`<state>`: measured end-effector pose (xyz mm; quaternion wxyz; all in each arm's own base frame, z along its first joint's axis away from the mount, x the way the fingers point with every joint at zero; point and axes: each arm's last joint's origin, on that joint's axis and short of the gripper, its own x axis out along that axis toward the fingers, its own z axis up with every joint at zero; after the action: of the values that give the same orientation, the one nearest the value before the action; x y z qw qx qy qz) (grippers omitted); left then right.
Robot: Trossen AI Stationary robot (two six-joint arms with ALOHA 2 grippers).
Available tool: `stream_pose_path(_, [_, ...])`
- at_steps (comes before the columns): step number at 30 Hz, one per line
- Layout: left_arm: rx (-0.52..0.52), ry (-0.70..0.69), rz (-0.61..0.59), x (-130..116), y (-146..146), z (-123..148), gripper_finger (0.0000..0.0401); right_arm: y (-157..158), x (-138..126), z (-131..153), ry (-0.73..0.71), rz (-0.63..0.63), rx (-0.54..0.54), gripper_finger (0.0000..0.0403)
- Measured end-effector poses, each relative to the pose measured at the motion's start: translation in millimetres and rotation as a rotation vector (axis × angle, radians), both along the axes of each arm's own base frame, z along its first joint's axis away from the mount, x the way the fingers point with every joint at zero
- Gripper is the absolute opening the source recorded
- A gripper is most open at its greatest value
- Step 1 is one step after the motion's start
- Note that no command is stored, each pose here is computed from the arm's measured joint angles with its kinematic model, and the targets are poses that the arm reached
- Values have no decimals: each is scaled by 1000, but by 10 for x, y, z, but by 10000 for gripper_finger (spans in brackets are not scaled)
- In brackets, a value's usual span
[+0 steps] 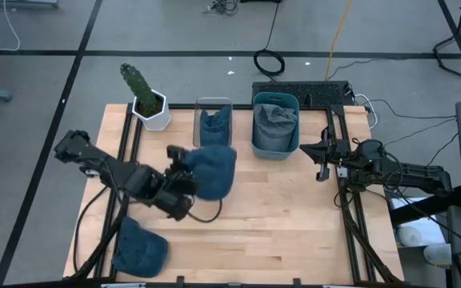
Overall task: Pick & Place hat
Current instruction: Put the top blue cap into the transparent bin
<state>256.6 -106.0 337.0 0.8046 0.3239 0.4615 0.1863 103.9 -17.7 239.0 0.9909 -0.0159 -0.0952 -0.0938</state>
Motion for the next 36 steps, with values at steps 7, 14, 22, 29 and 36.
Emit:
stream_pose_path(7, [160,26,33,122,331,230,3,0,2,-7,8,0,1,0])
stream_pose_path(14, [250,140,76,192,687,250,4,0,2,-8,9,-1,-2,0])
stream_pose_path(22, [284,227,153,219,1060,251,3,0,2,-8,11,-4,-16,0])
stream_pose_path(29, [296,250,214,250,1367,272,4,0,2,-8,12,-5,-21,0])
stream_pose_path(36, [258,181,206,367,1616,244,4,0,1,-7,13,-6,-25,0])
